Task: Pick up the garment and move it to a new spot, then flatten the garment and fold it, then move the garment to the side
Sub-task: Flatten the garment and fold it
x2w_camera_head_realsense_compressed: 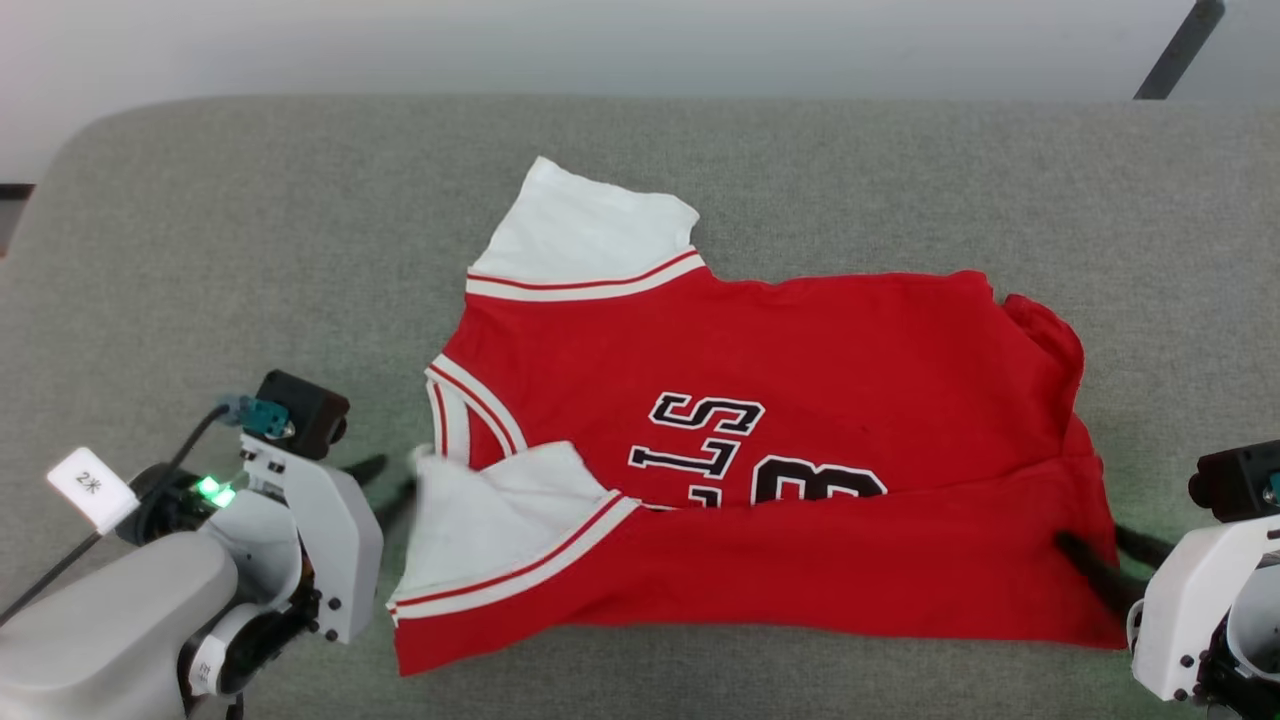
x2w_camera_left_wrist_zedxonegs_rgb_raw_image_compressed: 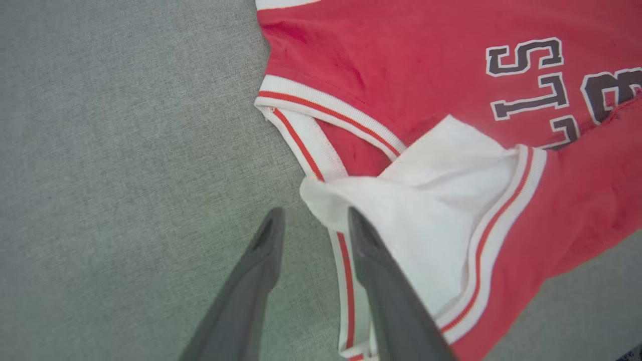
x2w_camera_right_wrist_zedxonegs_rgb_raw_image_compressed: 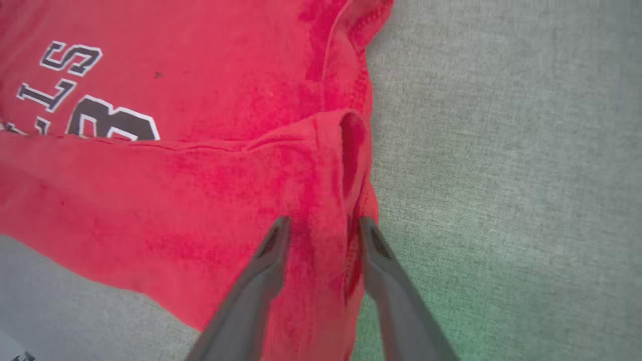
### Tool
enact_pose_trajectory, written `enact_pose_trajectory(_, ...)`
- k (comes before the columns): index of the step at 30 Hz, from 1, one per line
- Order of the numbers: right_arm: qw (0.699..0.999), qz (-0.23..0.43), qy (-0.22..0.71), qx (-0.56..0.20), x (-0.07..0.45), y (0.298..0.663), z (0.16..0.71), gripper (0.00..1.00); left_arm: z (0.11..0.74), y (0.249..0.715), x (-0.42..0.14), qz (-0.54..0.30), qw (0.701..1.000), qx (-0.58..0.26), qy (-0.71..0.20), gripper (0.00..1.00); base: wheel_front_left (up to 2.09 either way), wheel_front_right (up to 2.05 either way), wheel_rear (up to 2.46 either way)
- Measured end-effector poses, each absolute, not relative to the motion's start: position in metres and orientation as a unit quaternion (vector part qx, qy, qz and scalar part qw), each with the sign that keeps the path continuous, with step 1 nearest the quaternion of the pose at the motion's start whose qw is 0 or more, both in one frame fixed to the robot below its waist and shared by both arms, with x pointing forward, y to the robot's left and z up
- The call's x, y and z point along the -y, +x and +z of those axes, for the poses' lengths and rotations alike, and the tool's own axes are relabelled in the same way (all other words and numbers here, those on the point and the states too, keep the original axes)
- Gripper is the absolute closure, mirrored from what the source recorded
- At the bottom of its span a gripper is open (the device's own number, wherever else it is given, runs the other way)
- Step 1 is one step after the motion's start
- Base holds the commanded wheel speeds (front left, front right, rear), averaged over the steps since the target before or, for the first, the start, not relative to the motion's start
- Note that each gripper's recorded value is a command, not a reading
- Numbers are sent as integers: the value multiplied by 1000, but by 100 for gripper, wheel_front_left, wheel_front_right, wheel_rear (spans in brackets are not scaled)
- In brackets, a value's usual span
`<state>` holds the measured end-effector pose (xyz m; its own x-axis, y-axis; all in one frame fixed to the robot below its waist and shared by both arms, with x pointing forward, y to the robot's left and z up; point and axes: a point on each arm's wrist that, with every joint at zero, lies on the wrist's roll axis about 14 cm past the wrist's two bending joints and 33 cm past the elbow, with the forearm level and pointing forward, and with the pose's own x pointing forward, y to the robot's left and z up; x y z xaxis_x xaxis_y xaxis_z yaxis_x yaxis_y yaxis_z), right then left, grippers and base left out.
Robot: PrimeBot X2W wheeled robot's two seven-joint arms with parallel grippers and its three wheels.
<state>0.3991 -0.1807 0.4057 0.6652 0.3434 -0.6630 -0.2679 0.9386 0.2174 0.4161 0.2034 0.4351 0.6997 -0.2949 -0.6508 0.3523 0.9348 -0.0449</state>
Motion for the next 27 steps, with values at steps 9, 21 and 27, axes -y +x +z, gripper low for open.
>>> enact_pose_trajectory(9,923,181,46,-336,173,407,431,0,457,410,-206,-166,935,-311,32,0,0,0,0)
enact_pose_trajectory(21,950,195,45,-239,164,406,474,0,472,368,-203,-144,941,-306,-21,0,0,0,0)
enact_pose_trajectory(27,960,185,57,-203,168,397,488,0,457,347,-198,-132,925,-351,-51,0,0,0,0)
